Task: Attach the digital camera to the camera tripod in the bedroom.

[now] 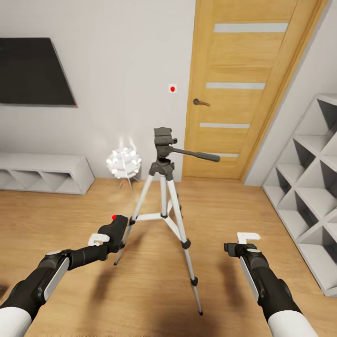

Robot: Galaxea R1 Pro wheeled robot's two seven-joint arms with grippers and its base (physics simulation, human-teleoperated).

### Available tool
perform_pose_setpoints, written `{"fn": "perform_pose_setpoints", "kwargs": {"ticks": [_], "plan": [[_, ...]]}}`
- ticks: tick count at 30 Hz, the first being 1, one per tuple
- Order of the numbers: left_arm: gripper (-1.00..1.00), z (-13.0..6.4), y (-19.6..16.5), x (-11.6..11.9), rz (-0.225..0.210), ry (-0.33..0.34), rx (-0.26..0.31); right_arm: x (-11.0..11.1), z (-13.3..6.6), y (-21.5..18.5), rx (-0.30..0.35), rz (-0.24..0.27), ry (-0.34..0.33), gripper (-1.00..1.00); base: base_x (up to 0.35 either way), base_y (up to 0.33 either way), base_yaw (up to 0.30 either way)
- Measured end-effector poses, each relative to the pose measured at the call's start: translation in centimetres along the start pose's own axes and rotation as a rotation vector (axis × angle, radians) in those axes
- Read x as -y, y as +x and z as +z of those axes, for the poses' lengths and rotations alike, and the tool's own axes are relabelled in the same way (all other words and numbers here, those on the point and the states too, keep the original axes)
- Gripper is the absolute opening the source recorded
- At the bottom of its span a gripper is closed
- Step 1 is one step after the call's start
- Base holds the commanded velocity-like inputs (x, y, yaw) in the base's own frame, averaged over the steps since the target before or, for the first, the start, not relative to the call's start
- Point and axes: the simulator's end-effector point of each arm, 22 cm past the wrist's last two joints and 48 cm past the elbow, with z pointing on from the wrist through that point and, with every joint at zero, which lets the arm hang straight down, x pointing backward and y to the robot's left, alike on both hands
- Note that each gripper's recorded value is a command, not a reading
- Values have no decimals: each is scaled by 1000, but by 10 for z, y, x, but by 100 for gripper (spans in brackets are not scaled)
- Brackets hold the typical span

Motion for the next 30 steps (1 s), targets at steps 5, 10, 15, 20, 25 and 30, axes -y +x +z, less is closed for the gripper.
{"fn": "perform_pose_setpoints", "kwargs": {"ticks": [5,10,15,20,25,30], "plan": [[-100,0,0,0,1,0,0,2,0,0,0,0,1,100,0,0,108],[-100,0,0,0,1,0,0,1,0,0,-1,0,0,100,0,0,18],[-100,0,0,0,0,0,-1,1,0,0,0,0,-1,100,0,0,4],[-100,0,2,-1,-2,-1,-3,1,0,0,-1,-1,0,100,0,0,0],[-100,0,4,-1,-8,-2,-6,1,-1,-1,1,0,0,100,94,0,0],[-100,0,2,-1,-5,0,-3,1,0,-1,4,-1,1,100,97,0,0]]}}
